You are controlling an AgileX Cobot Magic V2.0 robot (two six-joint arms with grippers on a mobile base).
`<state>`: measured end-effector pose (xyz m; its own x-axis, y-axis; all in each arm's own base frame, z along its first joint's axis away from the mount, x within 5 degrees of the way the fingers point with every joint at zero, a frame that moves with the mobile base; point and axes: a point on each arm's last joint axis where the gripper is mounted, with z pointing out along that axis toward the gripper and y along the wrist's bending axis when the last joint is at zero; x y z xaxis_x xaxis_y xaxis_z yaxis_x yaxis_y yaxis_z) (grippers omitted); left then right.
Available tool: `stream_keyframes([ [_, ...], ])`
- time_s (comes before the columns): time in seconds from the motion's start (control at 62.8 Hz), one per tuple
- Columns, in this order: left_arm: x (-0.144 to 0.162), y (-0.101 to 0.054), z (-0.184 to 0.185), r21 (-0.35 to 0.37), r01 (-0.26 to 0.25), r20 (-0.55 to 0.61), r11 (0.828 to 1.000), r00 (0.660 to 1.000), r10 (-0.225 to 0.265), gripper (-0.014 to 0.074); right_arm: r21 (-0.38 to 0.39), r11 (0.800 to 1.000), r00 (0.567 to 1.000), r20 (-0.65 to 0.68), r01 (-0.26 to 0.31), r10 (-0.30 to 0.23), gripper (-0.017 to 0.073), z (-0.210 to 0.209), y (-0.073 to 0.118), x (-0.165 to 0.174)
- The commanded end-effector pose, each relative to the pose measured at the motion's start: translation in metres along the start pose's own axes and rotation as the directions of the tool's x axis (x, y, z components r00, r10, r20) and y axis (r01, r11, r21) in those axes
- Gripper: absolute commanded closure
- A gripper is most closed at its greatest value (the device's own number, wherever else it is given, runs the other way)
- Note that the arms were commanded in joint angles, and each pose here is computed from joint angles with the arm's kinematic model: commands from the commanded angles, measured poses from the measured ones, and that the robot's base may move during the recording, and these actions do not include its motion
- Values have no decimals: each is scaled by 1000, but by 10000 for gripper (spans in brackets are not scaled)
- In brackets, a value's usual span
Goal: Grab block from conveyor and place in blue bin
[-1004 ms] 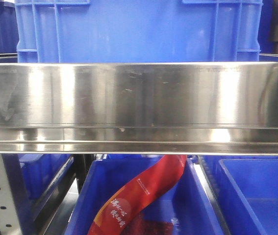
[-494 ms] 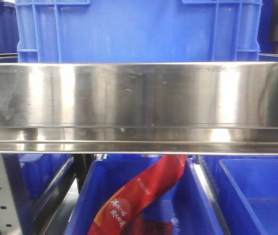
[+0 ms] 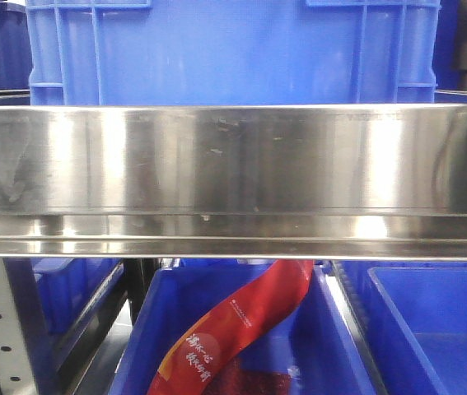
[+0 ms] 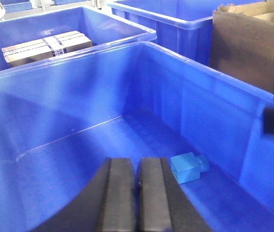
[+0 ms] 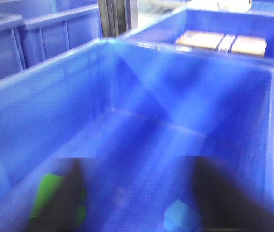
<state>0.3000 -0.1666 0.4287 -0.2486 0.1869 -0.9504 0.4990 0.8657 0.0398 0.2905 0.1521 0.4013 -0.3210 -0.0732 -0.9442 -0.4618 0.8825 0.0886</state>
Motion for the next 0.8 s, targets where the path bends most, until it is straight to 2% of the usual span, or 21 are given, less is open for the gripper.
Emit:
stream_keyframes([
  [0.0, -5, -2, -5, 7, 7, 14, 1000, 1000, -7, 704, 5, 1000, 1000, 18, 7, -7, 726, -6, -1, -6],
  [0.191, -16, 7, -27, -13, 26, 64, 1000, 998, -25, 704, 14, 998, 995, 74, -63, 62, 721, -29, -9, -18],
  [0.414, -28, 10, -71, -28, 31, 156, 999, 987, -26, 704, 25, 995, 978, 184, -101, 95, 721, -74, -13, -31],
  [0.526, -18, 9, -79, -30, 33, 187, 999, 982, -27, 704, 26, 994, 971, 220, -103, 95, 721, -88, -13, -27],
  [0.637, -2, 7, -91, -13, 69, 226, 997, 972, -65, 704, 30, 994, 969, 230, -105, 95, 721, -97, -14, -12],
  [0.781, 32, 4, -114, -10, 81, 195, 997, 978, -77, 704, 38, 993, 970, 223, -109, 98, 721, -110, -14, 16],
])
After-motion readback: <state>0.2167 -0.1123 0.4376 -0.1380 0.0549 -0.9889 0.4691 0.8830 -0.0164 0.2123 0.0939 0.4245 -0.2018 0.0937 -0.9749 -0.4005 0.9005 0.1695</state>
